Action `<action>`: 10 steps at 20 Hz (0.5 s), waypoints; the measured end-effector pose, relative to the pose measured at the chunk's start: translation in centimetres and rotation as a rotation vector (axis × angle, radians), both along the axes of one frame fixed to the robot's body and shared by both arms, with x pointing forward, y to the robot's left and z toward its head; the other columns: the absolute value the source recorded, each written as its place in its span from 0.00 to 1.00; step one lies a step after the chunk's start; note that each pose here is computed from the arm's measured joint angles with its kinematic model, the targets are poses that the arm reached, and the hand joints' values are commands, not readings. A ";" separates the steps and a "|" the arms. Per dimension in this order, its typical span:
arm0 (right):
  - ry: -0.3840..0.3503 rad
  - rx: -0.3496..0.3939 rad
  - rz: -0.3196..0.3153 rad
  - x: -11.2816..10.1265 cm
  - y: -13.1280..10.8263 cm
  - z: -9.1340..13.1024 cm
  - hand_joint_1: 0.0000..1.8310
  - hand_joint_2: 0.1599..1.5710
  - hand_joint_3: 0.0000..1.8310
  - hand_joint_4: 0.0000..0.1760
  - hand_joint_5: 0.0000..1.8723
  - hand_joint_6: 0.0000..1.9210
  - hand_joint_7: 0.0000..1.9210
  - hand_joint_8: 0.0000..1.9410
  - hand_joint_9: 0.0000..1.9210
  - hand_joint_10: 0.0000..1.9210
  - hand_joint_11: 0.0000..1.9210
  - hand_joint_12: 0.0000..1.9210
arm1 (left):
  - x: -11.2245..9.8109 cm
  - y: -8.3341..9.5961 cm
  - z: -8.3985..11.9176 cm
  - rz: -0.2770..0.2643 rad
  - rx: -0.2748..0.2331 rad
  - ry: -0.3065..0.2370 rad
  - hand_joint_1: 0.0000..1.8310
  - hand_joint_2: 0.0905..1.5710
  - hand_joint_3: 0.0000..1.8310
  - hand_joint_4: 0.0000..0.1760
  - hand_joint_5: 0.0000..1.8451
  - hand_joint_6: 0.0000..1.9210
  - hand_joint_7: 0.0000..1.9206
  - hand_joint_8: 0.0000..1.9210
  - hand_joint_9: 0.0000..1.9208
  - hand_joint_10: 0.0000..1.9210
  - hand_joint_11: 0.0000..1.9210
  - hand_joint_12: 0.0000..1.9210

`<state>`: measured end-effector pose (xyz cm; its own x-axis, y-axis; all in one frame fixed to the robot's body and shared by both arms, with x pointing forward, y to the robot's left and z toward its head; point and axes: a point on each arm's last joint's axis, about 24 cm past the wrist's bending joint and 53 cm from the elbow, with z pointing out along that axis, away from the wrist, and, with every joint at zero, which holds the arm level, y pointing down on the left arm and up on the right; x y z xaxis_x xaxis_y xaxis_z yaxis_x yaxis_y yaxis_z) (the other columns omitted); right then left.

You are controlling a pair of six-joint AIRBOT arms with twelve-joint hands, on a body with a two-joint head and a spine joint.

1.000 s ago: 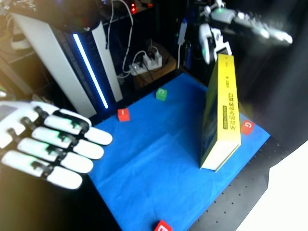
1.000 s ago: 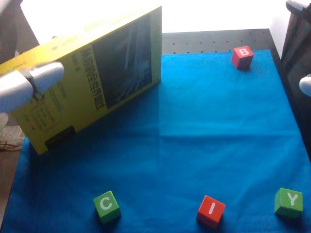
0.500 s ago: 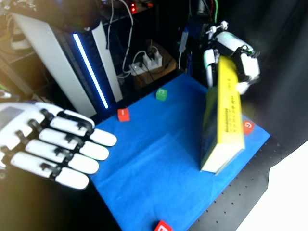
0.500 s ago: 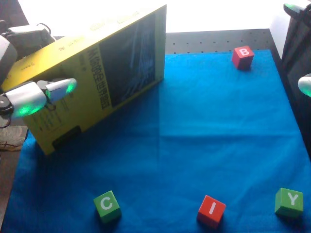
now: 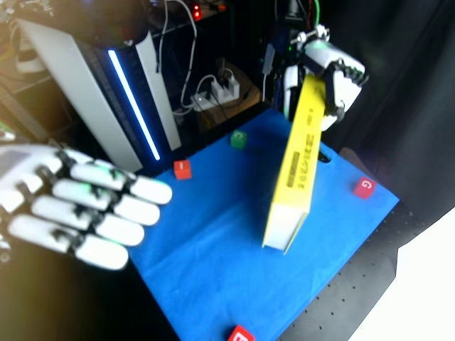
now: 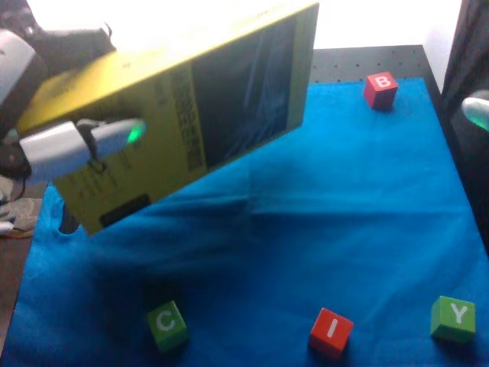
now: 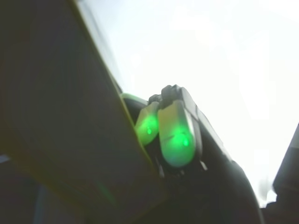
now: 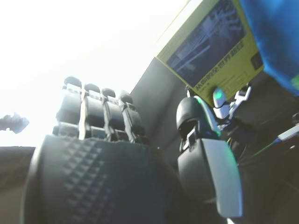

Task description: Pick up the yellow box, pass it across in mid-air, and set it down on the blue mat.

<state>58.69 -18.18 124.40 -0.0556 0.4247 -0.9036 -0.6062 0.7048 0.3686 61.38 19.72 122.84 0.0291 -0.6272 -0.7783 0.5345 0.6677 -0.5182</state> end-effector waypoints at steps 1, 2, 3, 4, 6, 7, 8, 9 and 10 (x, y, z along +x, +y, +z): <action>-0.012 0.011 0.013 0.0 0.5 0.3 0.31 0.74 0.00 0.14 0.00 0.00 0.00 0.00 0.00 0.00 0.00 0.00 | -0.1 -0.2 0.2 -0.008 0.001 -0.008 0.68 0.75 0.00 0.00 0.61 1.00 0.72 1.00 0.80 1.00 0.84 1.00; -0.032 0.025 0.034 0.0 1.3 0.7 0.30 0.72 0.00 0.17 0.00 0.00 0.00 0.00 0.00 0.00 0.00 0.00 | -0.1 -0.9 0.3 -0.031 0.014 -0.014 0.69 0.75 0.00 0.00 0.60 1.00 0.72 1.00 0.81 1.00 0.85 1.00; -0.041 0.030 0.047 0.1 1.8 0.9 0.30 0.73 0.00 0.09 0.00 0.00 0.00 0.00 0.00 0.00 0.00 0.00 | 0.0 -1.4 0.4 -0.044 0.015 -0.015 0.67 0.75 0.00 0.00 0.60 1.00 0.72 1.00 0.81 1.00 0.85 1.00; -0.049 0.037 0.060 0.4 2.5 1.3 0.34 0.71 0.00 0.18 0.00 0.00 0.00 0.00 0.00 0.00 0.00 0.00 | 0.0 -2.1 0.5 -0.061 0.021 -0.018 0.66 0.75 0.00 0.00 0.60 1.00 0.72 1.00 0.81 1.00 0.84 1.00; -0.081 0.043 0.100 0.9 4.4 2.4 0.36 0.69 0.00 0.40 0.00 0.00 0.00 0.00 0.00 0.00 0.00 0.00 | -0.2 -3.9 0.8 -0.112 0.028 -0.030 0.64 0.74 0.00 0.00 0.65 1.00 0.75 1.00 0.83 1.00 0.86 1.00; -0.087 0.043 0.116 1.3 5.3 2.5 0.36 0.70 0.00 0.65 0.00 0.00 0.00 0.00 0.00 0.00 0.00 0.00 | -0.6 -4.9 1.0 -0.149 0.041 -0.045 0.66 0.73 0.00 0.00 0.65 1.00 0.75 1.00 0.83 1.00 0.86 1.00; -0.075 0.035 0.125 1.7 6.0 2.1 0.36 0.70 0.00 0.49 0.00 0.00 0.00 0.00 0.00 0.00 0.00 0.00 | -1.0 -5.6 0.9 -0.175 0.053 -0.050 0.67 0.73 0.00 0.00 0.64 1.00 0.74 1.00 0.82 1.00 0.85 1.00; -0.051 0.020 0.130 2.2 6.6 1.4 0.37 0.69 0.00 0.28 0.00 0.00 0.00 0.00 0.00 0.00 0.00 0.00 | -1.2 -6.3 0.8 -0.199 0.057 -0.049 0.65 0.75 0.00 0.00 0.63 1.00 0.73 1.00 0.81 1.00 0.85 1.00; -0.021 -0.002 0.131 2.7 7.0 0.4 0.37 0.68 0.00 0.02 0.00 0.00 0.00 0.00 0.00 0.00 0.00 0.00 | -1.5 -7.0 0.9 -0.223 0.061 -0.053 0.60 0.77 0.01 0.00 0.59 1.00 0.70 1.00 0.78 1.00 0.81 1.00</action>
